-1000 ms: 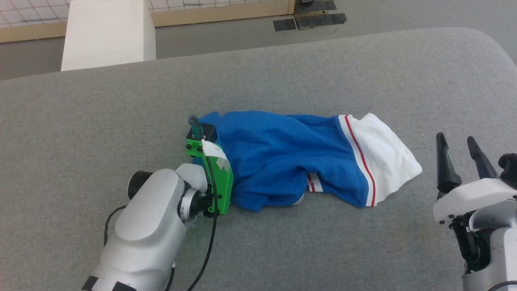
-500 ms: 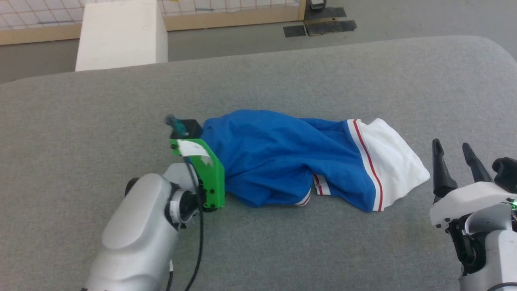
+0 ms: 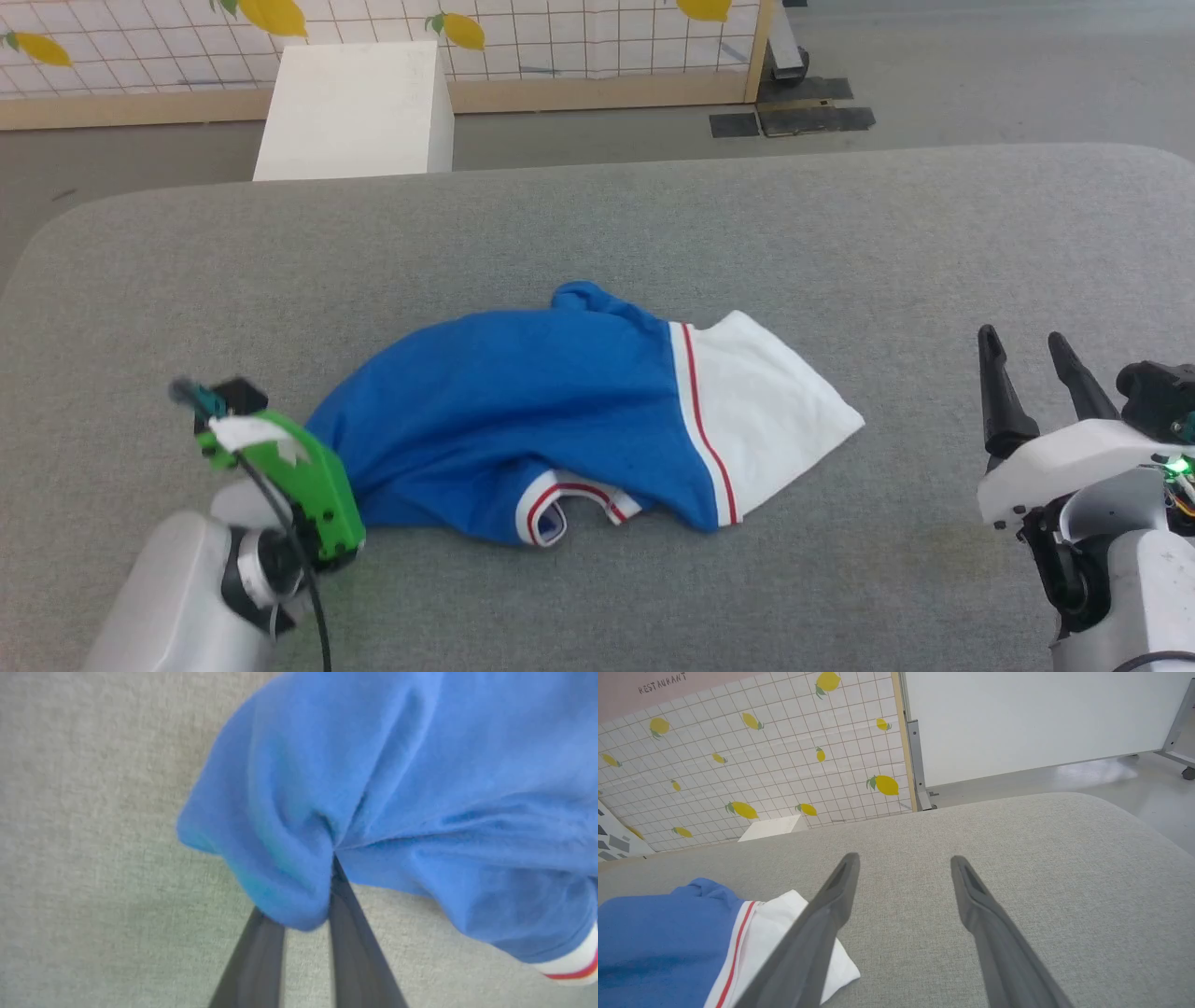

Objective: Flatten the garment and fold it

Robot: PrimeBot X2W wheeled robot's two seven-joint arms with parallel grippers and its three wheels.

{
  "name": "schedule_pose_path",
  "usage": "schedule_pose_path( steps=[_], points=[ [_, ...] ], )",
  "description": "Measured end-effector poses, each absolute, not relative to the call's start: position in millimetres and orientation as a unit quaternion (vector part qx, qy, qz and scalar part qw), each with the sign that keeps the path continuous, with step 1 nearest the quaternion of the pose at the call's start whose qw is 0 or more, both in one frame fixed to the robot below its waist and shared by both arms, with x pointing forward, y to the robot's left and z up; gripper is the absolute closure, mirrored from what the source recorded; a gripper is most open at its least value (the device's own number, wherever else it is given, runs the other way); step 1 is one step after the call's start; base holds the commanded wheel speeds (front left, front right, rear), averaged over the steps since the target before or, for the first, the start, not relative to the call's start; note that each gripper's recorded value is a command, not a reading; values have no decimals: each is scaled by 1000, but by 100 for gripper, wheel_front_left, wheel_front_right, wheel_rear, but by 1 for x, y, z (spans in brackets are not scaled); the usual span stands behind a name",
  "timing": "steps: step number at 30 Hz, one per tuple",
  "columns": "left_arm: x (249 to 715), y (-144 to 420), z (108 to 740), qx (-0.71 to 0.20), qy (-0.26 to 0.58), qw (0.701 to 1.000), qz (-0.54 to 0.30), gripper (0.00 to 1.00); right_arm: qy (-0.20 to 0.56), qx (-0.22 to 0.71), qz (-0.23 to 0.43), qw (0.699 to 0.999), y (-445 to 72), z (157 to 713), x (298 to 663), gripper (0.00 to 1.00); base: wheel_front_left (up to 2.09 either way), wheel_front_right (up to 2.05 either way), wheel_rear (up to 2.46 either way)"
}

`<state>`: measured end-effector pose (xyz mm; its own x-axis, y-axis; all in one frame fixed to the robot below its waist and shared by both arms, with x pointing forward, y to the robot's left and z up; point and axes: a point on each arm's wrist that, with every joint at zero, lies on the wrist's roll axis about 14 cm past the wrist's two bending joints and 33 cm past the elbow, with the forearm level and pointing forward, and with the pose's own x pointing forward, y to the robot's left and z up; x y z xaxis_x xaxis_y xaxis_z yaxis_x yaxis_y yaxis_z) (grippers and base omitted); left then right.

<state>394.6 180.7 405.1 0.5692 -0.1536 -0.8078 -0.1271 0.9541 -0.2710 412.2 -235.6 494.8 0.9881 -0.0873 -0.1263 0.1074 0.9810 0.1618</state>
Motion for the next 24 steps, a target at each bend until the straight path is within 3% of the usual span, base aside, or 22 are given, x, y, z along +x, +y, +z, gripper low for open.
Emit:
schedule_pose_path(
  steps=[3,4,5,13,19,24],
  points=[
    [379,184,391,-169,484,858,3,100,64,84,-47,993,-234,492,413,0,0,0,0],
    [379,184,391,-179,484,857,5,58,65,84,-47,993,-234,491,414,0,0,0,0],
    [379,186,392,-198,474,858,13,0,68,84,-46,993,-233,490,414,0,0,0,0],
    [411,197,453,-243,335,910,6,0,60,86,-44,994,-232,496,413,0,0,0,0],
    [433,220,528,-234,147,961,8,0,53,87,-37,994,-228,502,412,0,0,0,0],
    [426,230,562,-206,27,978,4,0,51,89,-32,994,-224,504,409,0,0,0,0]
  ],
)
